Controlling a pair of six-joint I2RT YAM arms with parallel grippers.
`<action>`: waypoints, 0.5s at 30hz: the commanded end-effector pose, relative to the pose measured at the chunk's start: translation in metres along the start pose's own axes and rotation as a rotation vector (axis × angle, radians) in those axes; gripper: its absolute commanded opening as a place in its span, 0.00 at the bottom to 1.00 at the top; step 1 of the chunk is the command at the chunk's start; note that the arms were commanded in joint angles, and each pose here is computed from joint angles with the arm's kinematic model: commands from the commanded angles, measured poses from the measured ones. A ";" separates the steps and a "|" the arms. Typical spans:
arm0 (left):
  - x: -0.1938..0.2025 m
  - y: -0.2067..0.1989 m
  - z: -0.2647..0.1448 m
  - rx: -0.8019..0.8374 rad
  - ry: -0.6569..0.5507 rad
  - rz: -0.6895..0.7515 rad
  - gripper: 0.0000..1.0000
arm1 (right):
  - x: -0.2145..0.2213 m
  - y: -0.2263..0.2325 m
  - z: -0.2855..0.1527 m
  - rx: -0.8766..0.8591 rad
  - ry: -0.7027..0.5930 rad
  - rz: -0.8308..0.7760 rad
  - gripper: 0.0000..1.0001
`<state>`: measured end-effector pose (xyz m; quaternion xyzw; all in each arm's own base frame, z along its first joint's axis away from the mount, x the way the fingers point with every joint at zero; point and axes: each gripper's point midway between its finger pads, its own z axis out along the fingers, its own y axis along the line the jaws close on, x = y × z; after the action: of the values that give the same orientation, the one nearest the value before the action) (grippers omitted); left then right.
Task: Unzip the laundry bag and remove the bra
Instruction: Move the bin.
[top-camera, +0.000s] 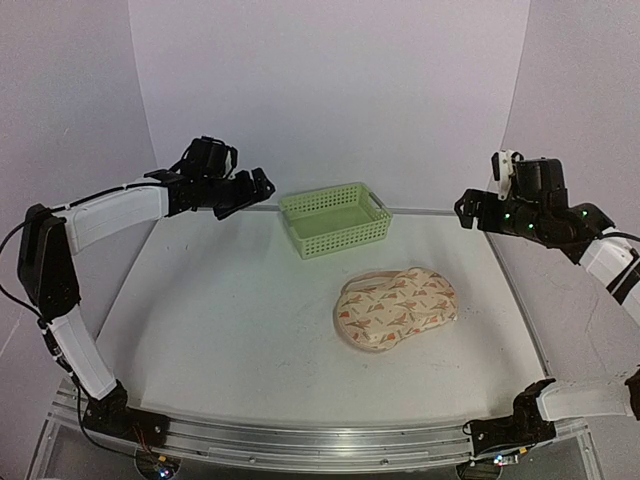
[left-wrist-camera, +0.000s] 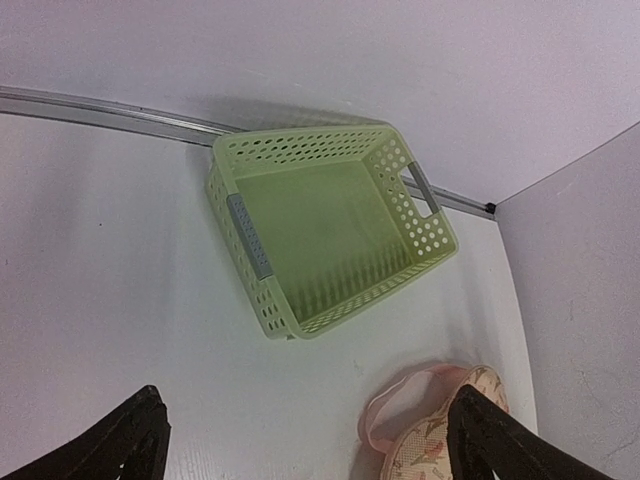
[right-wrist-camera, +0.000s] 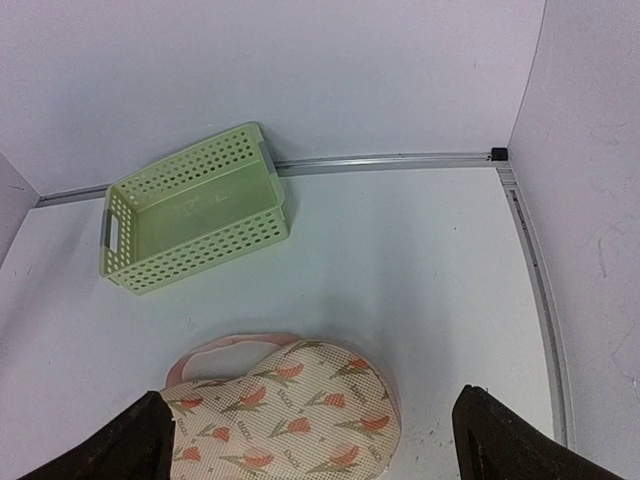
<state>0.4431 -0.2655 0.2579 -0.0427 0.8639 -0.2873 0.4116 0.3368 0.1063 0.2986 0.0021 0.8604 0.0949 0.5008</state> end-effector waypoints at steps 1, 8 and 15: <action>-0.016 -0.013 0.020 0.021 -0.025 -0.007 0.96 | -0.007 0.005 -0.003 -0.019 -0.019 -0.016 0.98; -0.010 -0.011 0.068 0.007 0.036 -0.005 0.95 | -0.008 0.006 -0.005 -0.028 -0.023 0.001 0.98; -0.008 0.000 0.110 -0.007 0.077 -0.010 0.90 | -0.009 0.011 -0.007 -0.054 -0.019 0.031 0.98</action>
<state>0.5106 -0.3079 0.1914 -0.0430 0.8896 -0.2715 0.3647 0.3345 0.1082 0.2947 -0.0022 0.8650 0.0990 0.4919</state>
